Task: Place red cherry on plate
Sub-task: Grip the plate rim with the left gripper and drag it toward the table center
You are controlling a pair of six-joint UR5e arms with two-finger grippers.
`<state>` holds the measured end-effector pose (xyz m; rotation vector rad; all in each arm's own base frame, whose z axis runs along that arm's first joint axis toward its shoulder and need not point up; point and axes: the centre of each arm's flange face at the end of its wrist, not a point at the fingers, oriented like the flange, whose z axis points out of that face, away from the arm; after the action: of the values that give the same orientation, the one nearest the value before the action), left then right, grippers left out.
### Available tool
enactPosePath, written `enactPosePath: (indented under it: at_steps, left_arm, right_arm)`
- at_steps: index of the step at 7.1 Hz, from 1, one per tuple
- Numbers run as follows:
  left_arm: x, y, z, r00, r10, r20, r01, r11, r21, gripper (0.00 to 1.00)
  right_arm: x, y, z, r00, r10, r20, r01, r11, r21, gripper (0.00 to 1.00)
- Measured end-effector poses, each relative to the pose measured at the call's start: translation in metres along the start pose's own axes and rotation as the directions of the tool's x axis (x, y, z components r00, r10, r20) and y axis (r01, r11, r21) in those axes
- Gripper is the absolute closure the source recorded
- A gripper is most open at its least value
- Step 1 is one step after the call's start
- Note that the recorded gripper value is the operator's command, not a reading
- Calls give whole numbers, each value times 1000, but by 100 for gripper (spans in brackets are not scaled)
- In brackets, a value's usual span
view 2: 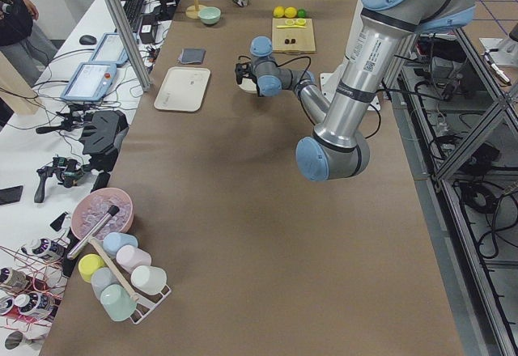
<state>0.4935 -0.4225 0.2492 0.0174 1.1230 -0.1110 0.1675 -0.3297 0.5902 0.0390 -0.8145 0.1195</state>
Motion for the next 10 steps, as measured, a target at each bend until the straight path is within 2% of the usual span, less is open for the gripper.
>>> enactPosePath:
  at_steps: [4,6,7,8,9,10]
  left_arm:
    - [7,-3,16,1000,-13,-7,13,1000,14,100]
    - [-9,-12,40,999,2,-39,-1,1000,21,100]
    - [-18,-16,52,998,10,-55,-9,1000,24,73]
    - [-22,-18,57,998,16,-64,-15,1000,26,7]
    - [-22,-18,59,997,20,-70,-19,999,27,2]
    - [-21,-18,57,997,23,-74,-20,999,29,2]
  right_arm:
    - [2,6,2,1000,1,1,-1,1000,-2,0]
    - [2,9,2,1000,2,1,-2,1000,-1,0]
    - [1,12,1,1000,2,2,-2,1000,0,0]
    - [0,15,0,1000,2,1,-2,1000,1,0]
    - [0,17,0,1000,3,1,-3,1000,2,0]
    - [1,18,0,1000,4,1,-4,1000,3,0]
